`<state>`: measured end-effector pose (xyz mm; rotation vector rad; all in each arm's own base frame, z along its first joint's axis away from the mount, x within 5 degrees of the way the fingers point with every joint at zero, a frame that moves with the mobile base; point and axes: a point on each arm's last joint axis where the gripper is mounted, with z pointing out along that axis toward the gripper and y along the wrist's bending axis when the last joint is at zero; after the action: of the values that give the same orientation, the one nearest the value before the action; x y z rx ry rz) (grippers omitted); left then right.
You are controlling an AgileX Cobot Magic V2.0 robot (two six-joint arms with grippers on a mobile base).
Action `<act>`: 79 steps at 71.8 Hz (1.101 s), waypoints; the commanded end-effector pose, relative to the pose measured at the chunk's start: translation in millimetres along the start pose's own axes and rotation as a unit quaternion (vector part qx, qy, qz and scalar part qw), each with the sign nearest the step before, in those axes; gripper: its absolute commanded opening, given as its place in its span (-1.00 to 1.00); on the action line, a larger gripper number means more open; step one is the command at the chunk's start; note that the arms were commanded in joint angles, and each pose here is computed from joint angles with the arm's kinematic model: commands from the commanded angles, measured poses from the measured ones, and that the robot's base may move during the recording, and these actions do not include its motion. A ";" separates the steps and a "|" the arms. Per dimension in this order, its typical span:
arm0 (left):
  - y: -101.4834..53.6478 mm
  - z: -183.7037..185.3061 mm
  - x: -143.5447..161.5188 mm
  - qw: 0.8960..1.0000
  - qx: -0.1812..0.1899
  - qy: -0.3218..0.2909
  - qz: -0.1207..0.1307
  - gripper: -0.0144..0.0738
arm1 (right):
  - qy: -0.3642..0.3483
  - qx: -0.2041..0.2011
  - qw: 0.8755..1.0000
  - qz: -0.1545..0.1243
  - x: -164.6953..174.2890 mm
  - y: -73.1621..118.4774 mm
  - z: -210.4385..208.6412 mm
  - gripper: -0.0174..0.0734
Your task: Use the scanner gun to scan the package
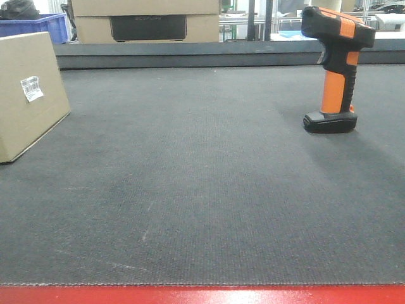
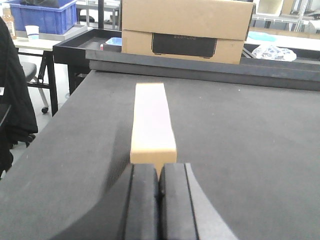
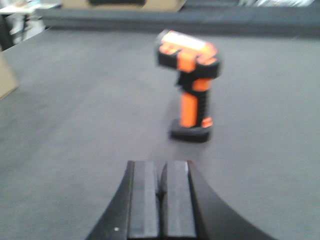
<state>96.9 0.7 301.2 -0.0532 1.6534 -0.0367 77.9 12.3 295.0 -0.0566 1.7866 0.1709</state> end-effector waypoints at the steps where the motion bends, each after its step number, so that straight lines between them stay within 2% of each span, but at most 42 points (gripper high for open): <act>1: 0.3 -7.5 13.5 1.000 0.005 -0.023 -0.005 -0.92 | -0.007 0.026 1.000 -0.005 2.0 -3.6 -10.0 -0.95; 10: 1.0 -17.1 26.9 0.999 0.007 -0.048 -0.005 -0.92 | -0.029 0.056 0.998 -0.008 3.5 -5.8 -24.3 -0.95; 20: 1.6 -24.6 33.2 0.999 0.007 -0.053 -0.006 -0.92 | -0.069 0.085 0.993 -0.032 2.6 -7.2 -39.3 -0.95; 30: 1.6 -27.2 32.0 0.998 0.007 -0.063 -0.006 -0.92 | -0.087 0.084 0.992 -0.033 3.0 -5.8 -46.2 -0.95; 69: 1.6 -27.2 32.0 0.998 0.007 -0.063 -0.006 -0.92 | -0.087 0.084 0.992 -0.033 3.5 -5.9 -45.9 -0.95; 79: 1.6 -27.2 32.0 0.998 0.007 -0.063 -0.006 -0.92 | -0.123 0.093 0.987 -0.053 21.3 -10.1 -36.4 -0.95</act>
<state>68.0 0.5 269.0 -0.0477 1.5501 -0.0414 36.9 -0.7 290.2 0.0106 1.6099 -0.0356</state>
